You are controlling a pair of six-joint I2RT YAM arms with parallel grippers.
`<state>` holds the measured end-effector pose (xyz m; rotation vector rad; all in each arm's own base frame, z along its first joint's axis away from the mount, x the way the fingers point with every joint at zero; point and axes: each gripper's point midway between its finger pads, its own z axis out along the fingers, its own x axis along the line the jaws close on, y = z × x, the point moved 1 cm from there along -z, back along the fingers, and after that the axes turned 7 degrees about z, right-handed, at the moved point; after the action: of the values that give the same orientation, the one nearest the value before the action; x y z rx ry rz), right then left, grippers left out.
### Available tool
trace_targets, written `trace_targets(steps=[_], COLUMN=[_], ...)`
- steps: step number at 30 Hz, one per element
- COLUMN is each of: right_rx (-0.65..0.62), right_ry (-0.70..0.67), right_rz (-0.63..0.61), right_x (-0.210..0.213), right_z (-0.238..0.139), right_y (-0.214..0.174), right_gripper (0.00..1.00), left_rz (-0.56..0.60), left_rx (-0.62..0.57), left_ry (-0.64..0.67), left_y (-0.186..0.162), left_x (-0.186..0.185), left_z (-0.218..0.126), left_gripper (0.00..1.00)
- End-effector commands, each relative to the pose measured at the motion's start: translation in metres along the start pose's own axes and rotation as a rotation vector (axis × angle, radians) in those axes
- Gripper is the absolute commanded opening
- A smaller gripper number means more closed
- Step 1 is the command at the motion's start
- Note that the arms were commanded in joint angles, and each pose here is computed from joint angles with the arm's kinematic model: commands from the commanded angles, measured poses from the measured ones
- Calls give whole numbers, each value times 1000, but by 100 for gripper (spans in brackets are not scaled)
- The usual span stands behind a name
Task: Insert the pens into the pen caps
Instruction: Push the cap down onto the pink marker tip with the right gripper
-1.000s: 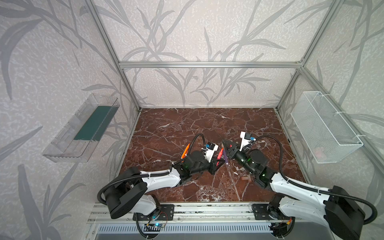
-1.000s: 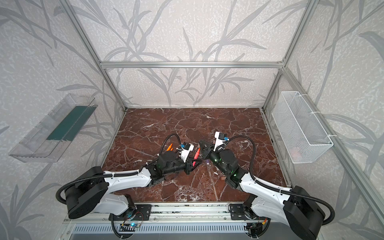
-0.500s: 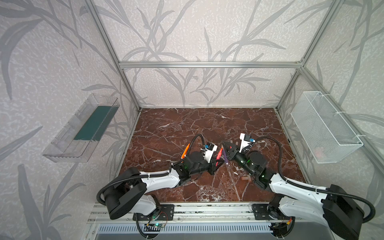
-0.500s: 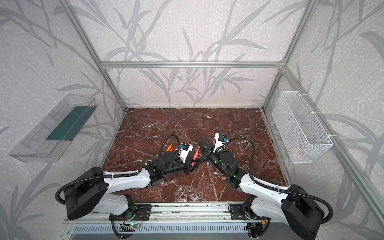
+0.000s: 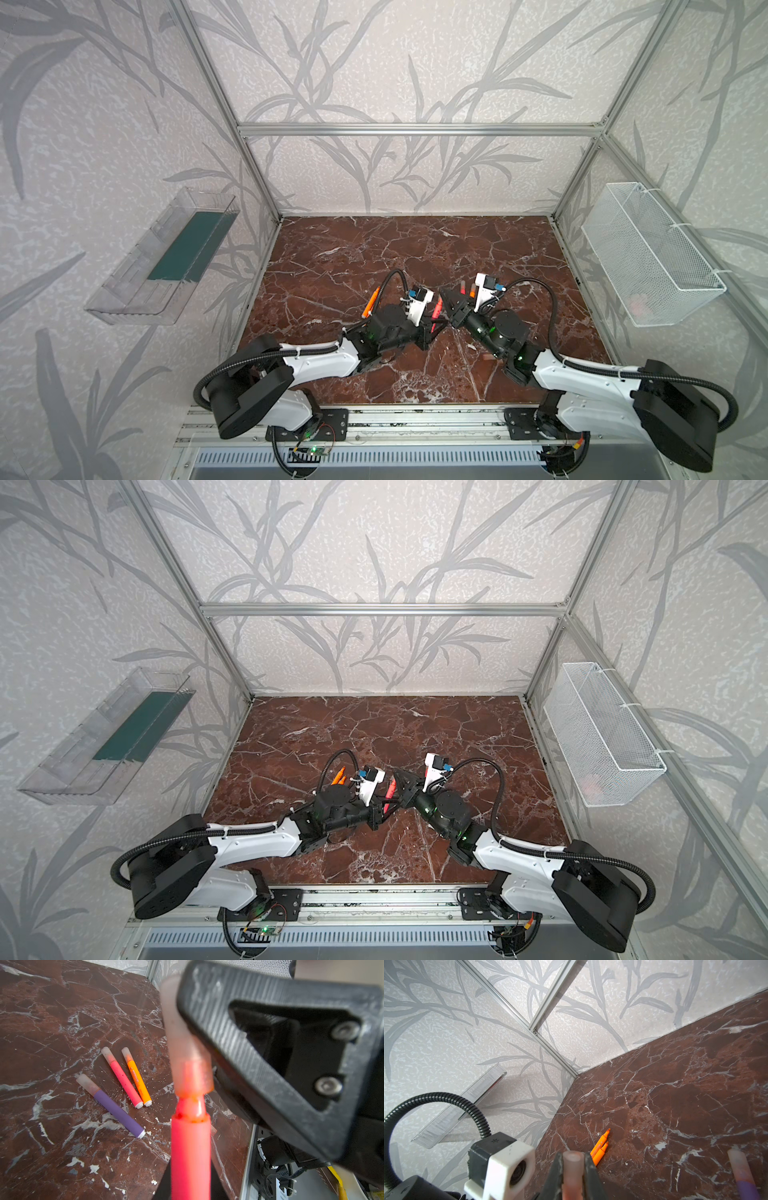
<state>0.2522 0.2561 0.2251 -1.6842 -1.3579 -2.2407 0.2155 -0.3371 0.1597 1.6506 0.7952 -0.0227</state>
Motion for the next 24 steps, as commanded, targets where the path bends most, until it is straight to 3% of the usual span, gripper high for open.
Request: trace_targets(steps=[1, 7, 13, 24], right_rx=[21, 58, 123, 110], right_ry=[59, 114, 142, 103], right_rz=[8, 25, 18, -18], right_x=[11, 22, 31, 27], right_z=[-3, -4, -2, -2], right_y=[-12, -24, -36, -38], right_gripper=[0, 0, 2, 21], left_rz=[-18, -41, -28, -18], left_rx=[-132, -212, -220, -233], left_ry=[-21, -93, -138, -151], left_y=[27, 37, 40, 43], left_x=[-6, -16, -24, -26], left_z=[-6, -15, -21, -33], left_gripper=[0, 0, 0, 0])
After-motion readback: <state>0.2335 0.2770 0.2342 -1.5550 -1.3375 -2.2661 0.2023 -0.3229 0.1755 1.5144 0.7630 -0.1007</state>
